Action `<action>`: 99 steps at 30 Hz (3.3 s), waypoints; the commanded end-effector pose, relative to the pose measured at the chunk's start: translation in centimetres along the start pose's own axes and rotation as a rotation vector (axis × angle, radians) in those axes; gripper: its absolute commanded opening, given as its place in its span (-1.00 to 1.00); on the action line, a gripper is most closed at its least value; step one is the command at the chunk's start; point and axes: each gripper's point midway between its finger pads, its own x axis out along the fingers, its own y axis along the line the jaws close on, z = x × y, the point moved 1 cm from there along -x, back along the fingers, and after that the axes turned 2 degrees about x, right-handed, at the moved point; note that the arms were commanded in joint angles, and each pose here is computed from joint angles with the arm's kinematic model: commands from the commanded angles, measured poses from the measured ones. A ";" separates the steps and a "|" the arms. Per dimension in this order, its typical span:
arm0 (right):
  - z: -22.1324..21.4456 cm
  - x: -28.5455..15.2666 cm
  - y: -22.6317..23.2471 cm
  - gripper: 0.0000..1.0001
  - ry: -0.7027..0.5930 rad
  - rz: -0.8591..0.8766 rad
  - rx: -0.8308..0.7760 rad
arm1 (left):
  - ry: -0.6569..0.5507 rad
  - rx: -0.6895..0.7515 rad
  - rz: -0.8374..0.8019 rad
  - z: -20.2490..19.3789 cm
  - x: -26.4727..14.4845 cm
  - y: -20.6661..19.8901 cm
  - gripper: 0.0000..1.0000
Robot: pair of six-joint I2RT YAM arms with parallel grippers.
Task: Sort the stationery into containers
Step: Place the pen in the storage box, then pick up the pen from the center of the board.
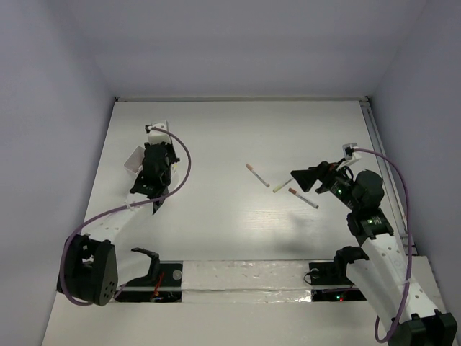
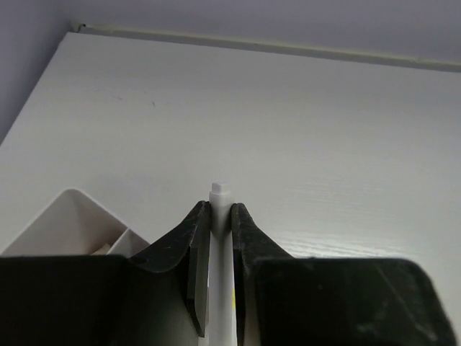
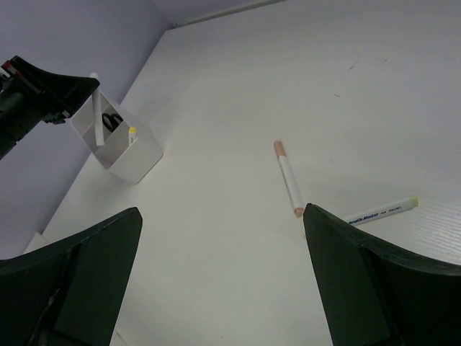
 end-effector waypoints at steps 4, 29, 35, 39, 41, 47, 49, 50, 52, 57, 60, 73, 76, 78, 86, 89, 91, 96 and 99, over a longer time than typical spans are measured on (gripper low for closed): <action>1.2 0.0 1.2 1.00 -0.042 0.046 -0.024 | -0.076 -0.015 0.112 1.7 1.6 2.6 -1.00; 1.2 -0.1 1.5 1.00 -0.038 0.062 -0.025 | -0.003 0.008 0.149 -2.2 2.8 3.8 -1.00; 1.2 -0.1 1.5 1.00 -0.040 0.057 -0.026 | 0.018 0.023 0.148 -3.0 2.6 3.4 -0.66; 1.3 -0.1 1.5 1.00 -0.042 0.056 -0.027 | 0.022 0.028 0.164 -3.1 2.4 3.5 -0.51; 1.3 -0.1 1.4 1.00 -0.041 0.054 -0.028 | 0.023 0.029 0.172 -3.0 2.4 3.6 -0.42; 1.3 -0.1 1.5 1.00 -0.042 0.055 -0.027 | -0.026 -0.001 0.124 -0.8 2.1 2.6 -0.07; 1.3 -0.1 1.4 1.00 -0.043 0.054 -0.027 | -0.067 -0.031 0.071 1.0 1.7 1.7 -0.04; 1.2 -0.1 1.4 1.00 -0.040 0.054 -0.025 | -0.088 -0.045 0.050 2.0 1.5 1.3 -0.03; 1.3 -0.1 1.4 1.00 -0.041 0.054 -0.026 | -0.114 -0.074 -0.013 3.5 0.7 -0.3 -0.03; 1.3 -0.2 1.6 1.00 -0.040 0.057 -0.028 | -0.071 -0.095 -0.182 5.5 -0.8 -7.4 -0.11; 1.5 -0.3 1.6 1.00 -0.045 0.055 -0.030 | 0.064 -0.142 -0.291 3.6 -1.7 -14.0 -0.16; 1.3 -0.1 1.2 1.00 -0.035 0.037 -0.027 | 0.439 -0.292 -0.474 -10.0 -2.1 -28.4 0.17; 1.2 0.0 1.3 1.00 -0.029 0.044 -0.024 | 0.447 -0.343 -0.427 -10.6 -1.5 -28.9 0.22; 1.0 0.1 1.3 1.00 -0.019 0.051 -0.017 | 0.455 -0.367 -0.396 -11.1 -1.0 -29.0 0.23; 1.0 0.2 1.3 1.00 -0.017 0.052 -0.014 | 0.488 -0.302 -0.330 -14.3 0.3 -28.8 0.12; 0.9 0.3 1.3 1.00 -0.014 0.056 -0.014 | 0.500 -0.281 -0.325 -14.9 0.7 -29.0 0.08; 0.9 0.3 1.3 1.00 -0.013 0.055 -0.013 | 0.498 -0.275 -0.323 -15.0 0.8 -29.0 0.04; 1.0 0.2 1.3 1.00 -0.015 0.054 -0.015 | 0.495 -0.243 -0.327 -15.1 1.3 -30.0 -0.06; 1.0 0.2 1.2 1.00 -0.016 0.048 -0.012 | 0.488 -0.206 -0.320 -15.1 2.0 -30.4 -0.14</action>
